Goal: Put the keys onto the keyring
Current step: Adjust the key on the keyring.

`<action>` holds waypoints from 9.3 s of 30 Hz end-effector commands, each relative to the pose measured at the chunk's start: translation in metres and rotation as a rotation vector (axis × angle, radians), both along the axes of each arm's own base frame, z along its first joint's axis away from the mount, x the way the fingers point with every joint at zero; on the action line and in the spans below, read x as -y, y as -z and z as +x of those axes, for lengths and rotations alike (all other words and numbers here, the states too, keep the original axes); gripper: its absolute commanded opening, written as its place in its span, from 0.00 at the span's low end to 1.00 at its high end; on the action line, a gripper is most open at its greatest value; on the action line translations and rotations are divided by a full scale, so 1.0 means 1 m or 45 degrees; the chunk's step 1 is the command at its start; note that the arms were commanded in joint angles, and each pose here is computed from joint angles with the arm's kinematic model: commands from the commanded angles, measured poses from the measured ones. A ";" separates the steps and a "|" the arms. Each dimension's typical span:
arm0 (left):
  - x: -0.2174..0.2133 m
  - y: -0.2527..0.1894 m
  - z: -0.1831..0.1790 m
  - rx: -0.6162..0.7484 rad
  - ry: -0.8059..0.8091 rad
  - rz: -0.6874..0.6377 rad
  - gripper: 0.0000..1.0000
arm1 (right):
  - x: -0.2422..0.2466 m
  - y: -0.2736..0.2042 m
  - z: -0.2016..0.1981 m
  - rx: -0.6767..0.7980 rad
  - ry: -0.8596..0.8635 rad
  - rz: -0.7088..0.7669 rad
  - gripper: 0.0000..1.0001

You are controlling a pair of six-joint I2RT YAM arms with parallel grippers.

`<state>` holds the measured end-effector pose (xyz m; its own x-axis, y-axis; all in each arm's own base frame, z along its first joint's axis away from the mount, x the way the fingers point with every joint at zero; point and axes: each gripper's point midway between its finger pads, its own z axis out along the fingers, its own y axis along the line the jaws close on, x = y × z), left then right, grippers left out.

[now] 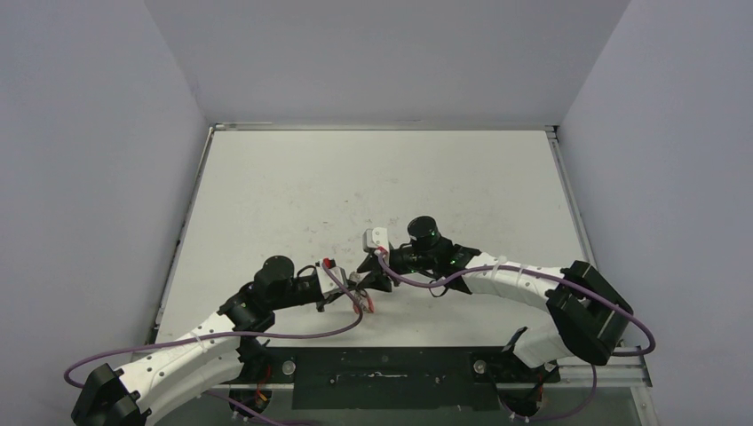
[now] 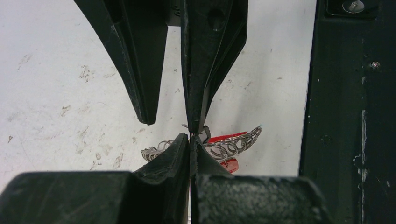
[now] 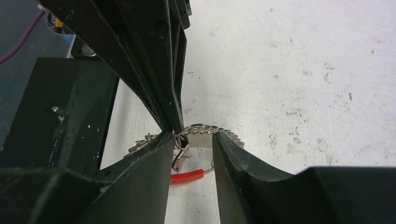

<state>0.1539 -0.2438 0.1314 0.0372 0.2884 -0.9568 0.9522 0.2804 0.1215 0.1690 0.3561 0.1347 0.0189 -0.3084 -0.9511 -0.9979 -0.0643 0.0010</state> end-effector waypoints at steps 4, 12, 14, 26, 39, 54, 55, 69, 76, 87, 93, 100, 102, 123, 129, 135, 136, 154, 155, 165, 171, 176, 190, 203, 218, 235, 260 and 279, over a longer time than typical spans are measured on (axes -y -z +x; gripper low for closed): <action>0.007 -0.026 0.003 0.068 0.010 -0.093 0.00 | -0.009 -0.002 -0.005 0.015 -0.072 0.035 0.36; 0.007 -0.026 0.003 0.067 0.009 -0.090 0.00 | -0.004 0.001 -0.008 0.028 -0.097 0.019 0.42; 0.007 -0.027 0.003 0.069 0.007 -0.089 0.00 | -0.002 0.002 -0.009 0.028 -0.106 0.007 0.39; 0.007 -0.027 0.003 0.070 0.010 -0.088 0.00 | -0.007 0.007 -0.011 -0.017 -0.148 0.005 0.30; 0.007 -0.026 0.003 0.065 0.011 -0.087 0.00 | -0.011 0.005 -0.007 -0.029 -0.126 0.013 0.00; -0.002 -0.044 0.004 0.102 -0.018 -0.040 0.23 | 0.007 -0.007 -0.011 0.021 -0.138 -0.130 0.00; -0.004 -0.041 0.003 0.099 -0.011 -0.010 0.27 | 0.007 -0.008 -0.010 0.019 -0.136 -0.136 0.00; -0.009 -0.020 -0.008 0.061 0.128 0.219 0.36 | 0.002 -0.008 -0.012 0.012 -0.138 -0.181 0.00; 0.002 -0.019 -0.010 0.005 0.150 0.168 0.38 | 0.001 -0.008 -0.011 0.010 -0.136 -0.177 0.00; 0.013 -0.009 -0.007 -0.110 -0.009 0.089 0.45 | -0.001 -0.007 -0.010 0.006 -0.128 -0.172 0.00; 0.005 -0.003 0.000 -0.136 -0.165 0.081 0.48 | -0.002 -0.010 -0.009 0.008 -0.126 -0.166 0.00; 0.005 0.000 0.004 -0.155 -0.302 0.005 0.56 | -0.003 -0.012 -0.007 0.011 -0.114 -0.162 0.00; 0.007 0.002 0.003 -0.165 -0.313 -0.009 0.56 | -0.003 -0.012 -0.007 0.007 -0.111 -0.163 0.00; 0.022 0.013 0.010 -0.134 -0.314 -0.017 0.32 | -0.003 -0.012 -0.005 0.006 -0.096 -0.163 0.00; 0.014 0.018 0.005 -0.129 -0.302 0.024 0.08 | -0.001 -0.011 -0.002 0.005 -0.078 -0.170 0.00; 0.008 0.016 0.003 -0.115 -0.309 0.020 0.00 | -0.001 -0.012 0.001 -0.001 -0.066 -0.176 0.00; 0.007 0.015 0.003 -0.111 -0.308 0.021 0.00 | -0.001 -0.012 0.001 -0.003 -0.064 -0.178 0.00; 0.004 0.004 -0.012 -0.012 -0.151 0.062 0.00 | 0.000 0.005 0.020 -0.105 0.063 -0.281 0.00; 0.005 0.004 -0.013 -0.009 -0.143 0.062 0.00 | 0.000 0.008 0.022 -0.115 0.080 -0.291 0.00; 0.005 0.005 -0.014 -0.012 -0.141 0.068 0.00 | -0.002 0.020 0.033 -0.192 0.170 -0.313 0.00; 0.004 0.004 -0.013 -0.008 -0.150 0.063 0.00 | -0.005 0.025 0.038 -0.250 0.206 -0.298 0.00; 0.002 0.002 -0.008 -0.026 -0.204 0.052 0.00 | -0.009 0.028 0.037 -0.273 0.200 -0.285 0.00; -0.024 0.010 0.033 -0.371 -0.825 -0.314 0.33 | -0.010 0.032 0.040 -0.318 0.212 -0.280 0.00; -0.007 0.020 0.045 -0.468 -0.798 -0.217 0.43 | -0.007 0.033 0.042 -0.350 0.219 -0.282 0.00; 0.010 0.020 0.054 -0.410 -0.685 -0.125 0.41 | -0.006 0.031 0.045 -0.358 0.231 -0.279 0.00; 0.017 0.026 0.060 -0.374 -0.654 -0.090 0.40 | -0.006 0.033 0.044 -0.370 0.223 -0.278 0.00; -0.004 0.039 0.045 -0.364 -0.648 -0.036 0.00 | 0.001 0.035 0.061 -0.405 0.272 -0.291 0.00; -0.008 0.042 0.044 -0.351 -0.654 -0.035 0.00 | 0.001 0.072 0.067 -0.589 0.270 -0.443 0.00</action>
